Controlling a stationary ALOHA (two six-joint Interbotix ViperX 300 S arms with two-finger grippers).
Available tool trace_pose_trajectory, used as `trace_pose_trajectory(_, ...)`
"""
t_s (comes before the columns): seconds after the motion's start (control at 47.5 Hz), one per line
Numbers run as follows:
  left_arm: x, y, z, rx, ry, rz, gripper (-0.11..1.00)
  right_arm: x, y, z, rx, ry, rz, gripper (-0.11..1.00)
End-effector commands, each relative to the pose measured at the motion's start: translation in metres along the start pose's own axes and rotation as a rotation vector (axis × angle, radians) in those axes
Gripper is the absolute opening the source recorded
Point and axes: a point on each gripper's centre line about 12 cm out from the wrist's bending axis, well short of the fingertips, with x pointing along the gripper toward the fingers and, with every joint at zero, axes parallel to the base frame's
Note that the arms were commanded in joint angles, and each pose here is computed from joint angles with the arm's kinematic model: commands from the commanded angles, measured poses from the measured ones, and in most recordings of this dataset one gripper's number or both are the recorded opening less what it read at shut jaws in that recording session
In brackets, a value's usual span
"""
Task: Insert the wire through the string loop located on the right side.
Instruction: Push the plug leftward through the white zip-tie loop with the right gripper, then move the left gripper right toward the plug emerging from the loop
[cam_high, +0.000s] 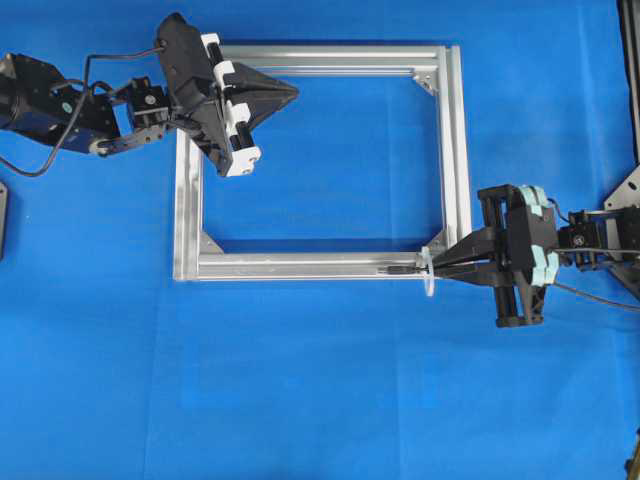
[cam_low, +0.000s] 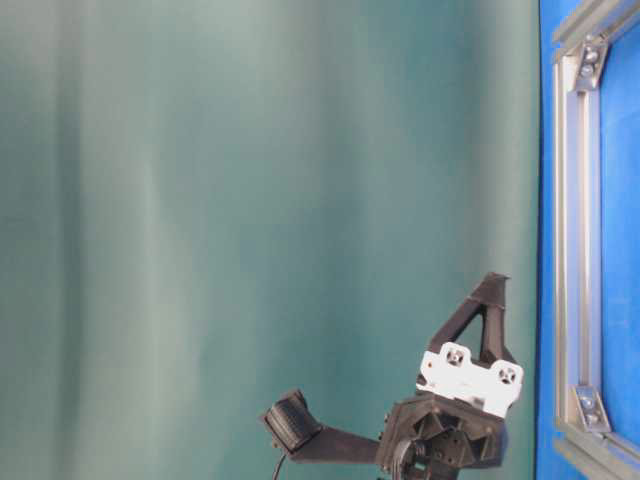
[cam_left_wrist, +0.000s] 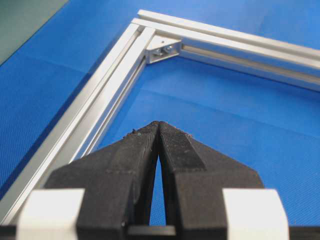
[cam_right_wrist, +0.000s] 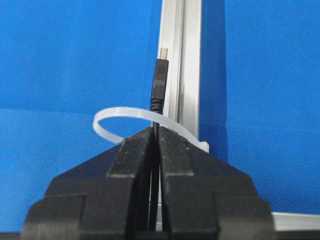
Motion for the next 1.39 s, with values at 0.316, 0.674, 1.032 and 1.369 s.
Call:
trace_pose_trajectory(0.316,-0.004,-0.029,0.015,-0.003,-0.049,-0.078,0.0,0.001,0.002,0.008,-0.001,-0.03,0.007,-0.04)
trace_pose_trajectory(0.674,-0.028,-0.125,0.005,-0.008,-0.024,-0.332,0.0,0.002,0.002,0.007,-0.002,-0.028,0.007,-0.04)
trace_pose_trajectory(1.032,-0.048,-0.169,-0.001,-0.03,-0.002,-0.457,0.0,0.002,0.002,0.008,-0.004,-0.031,0.009,-0.04)
trace_pose_trajectory(1.369,-0.045,-0.171,0.001,-0.032,-0.003,-0.456,0.0,0.002,0.002,0.008,-0.001,-0.031,0.008,-0.04)
